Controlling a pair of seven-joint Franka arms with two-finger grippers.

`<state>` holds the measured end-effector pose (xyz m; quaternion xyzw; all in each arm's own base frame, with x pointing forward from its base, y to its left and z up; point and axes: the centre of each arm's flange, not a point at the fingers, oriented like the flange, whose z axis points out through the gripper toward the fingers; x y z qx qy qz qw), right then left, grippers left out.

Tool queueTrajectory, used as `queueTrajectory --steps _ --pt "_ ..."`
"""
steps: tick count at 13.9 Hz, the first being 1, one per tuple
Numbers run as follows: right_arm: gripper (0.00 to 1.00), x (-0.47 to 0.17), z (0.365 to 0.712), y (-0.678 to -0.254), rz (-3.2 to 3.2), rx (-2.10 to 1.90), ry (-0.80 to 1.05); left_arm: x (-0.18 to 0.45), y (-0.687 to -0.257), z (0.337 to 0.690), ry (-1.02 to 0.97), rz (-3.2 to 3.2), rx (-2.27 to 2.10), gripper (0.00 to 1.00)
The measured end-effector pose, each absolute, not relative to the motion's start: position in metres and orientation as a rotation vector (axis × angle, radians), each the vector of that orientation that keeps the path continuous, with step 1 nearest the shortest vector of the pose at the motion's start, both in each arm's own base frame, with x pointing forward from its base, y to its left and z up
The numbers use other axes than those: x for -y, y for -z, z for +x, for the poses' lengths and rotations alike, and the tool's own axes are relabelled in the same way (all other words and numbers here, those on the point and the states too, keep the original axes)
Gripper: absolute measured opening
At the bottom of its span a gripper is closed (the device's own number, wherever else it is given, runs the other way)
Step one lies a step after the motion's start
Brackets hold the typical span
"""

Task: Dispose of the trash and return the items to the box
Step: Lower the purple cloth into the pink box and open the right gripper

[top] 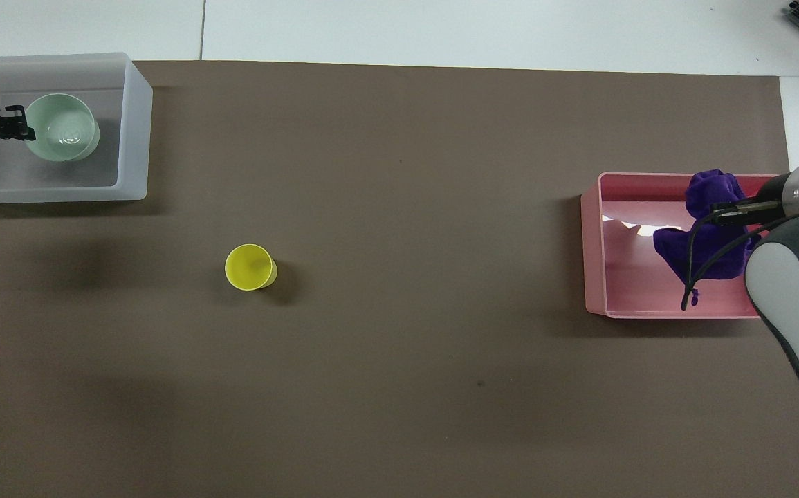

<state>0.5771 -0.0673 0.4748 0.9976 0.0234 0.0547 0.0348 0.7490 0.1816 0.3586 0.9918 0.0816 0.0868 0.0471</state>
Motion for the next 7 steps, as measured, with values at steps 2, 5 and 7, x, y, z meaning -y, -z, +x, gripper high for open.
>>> queueTrajectory --steps 2,5,7 --pt "0.1 0.068 0.575 -0.454 3.068 -0.071 -0.162 -0.183 -0.357 0.749 -0.267 3.026 -0.252 0.03" --pt "0.1 0.073 0.572 -0.427 3.069 -0.061 -0.157 -0.183 -0.355 0.748 -0.261 3.026 -0.253 0.03" --pt "0.1 0.074 0.568 -0.411 3.07 -0.06 -0.152 -0.183 -0.354 0.747 -0.257 3.026 -0.253 0.2"
